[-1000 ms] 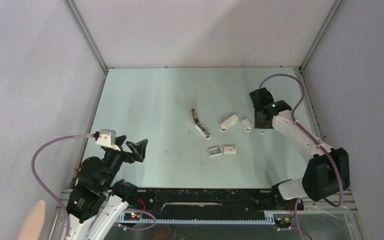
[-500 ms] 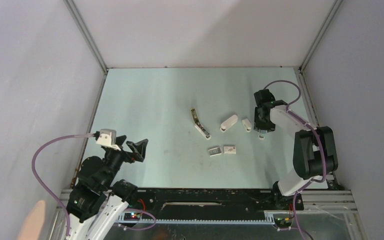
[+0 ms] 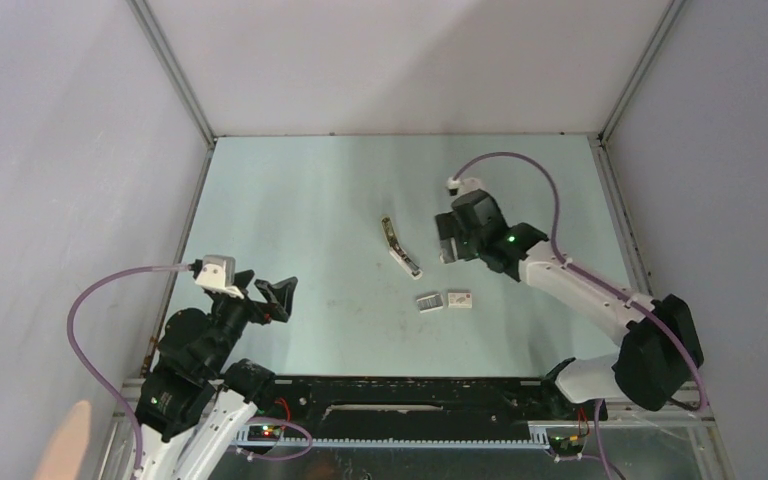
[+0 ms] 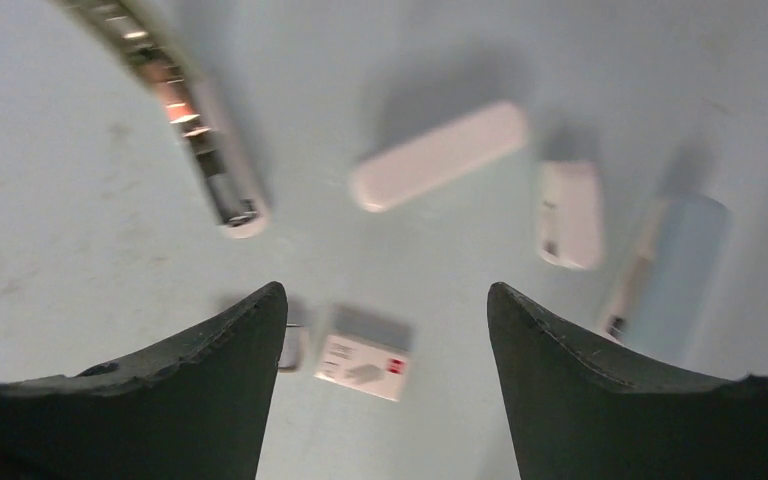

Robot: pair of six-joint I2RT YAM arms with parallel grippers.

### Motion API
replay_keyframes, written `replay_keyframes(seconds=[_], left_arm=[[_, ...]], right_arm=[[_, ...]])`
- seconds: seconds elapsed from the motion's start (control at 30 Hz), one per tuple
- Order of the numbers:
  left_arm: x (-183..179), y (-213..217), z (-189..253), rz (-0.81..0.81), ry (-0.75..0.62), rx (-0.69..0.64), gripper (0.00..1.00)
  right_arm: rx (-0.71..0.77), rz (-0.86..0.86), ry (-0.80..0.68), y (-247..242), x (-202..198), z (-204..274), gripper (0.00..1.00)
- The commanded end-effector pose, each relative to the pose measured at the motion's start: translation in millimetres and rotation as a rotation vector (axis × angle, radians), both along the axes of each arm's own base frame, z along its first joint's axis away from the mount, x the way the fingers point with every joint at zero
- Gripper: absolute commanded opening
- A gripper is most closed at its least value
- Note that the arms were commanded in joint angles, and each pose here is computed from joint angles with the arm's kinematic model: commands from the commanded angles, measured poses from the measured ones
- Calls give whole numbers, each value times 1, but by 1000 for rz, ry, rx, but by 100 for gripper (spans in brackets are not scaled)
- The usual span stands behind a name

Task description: Load the staples into the stapler

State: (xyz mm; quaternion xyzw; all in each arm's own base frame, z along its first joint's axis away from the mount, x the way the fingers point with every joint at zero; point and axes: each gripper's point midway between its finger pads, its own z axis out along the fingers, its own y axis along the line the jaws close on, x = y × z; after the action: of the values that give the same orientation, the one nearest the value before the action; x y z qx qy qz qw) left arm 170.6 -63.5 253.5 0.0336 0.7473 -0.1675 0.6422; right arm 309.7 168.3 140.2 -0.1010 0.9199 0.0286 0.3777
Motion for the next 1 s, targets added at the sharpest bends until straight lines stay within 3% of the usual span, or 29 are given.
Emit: replay_keyframes(seconds=[0.0, 0.37, 0.53, 0.67, 0.87, 0.97], left_arm=[[6, -1, 1, -2, -11, 20, 100], [10, -1, -2, 6, 8, 27, 100], [11, -2, -4, 5, 18, 32, 100], [13, -2, -6, 6, 31, 37, 100], [17, -2, -9, 17, 58, 40, 100], [22, 4, -13, 74, 102, 27, 100]], right_arm=[[74, 168, -74, 63, 8, 3, 76], [6, 329, 13, 133, 17, -64, 72], [5, 355, 28, 144, 21, -85, 64], [2, 363, 27, 148, 25, -95, 50], [-21, 393, 29, 152, 17, -96, 16], [-41, 442, 15, 162, 4, -91, 8]])
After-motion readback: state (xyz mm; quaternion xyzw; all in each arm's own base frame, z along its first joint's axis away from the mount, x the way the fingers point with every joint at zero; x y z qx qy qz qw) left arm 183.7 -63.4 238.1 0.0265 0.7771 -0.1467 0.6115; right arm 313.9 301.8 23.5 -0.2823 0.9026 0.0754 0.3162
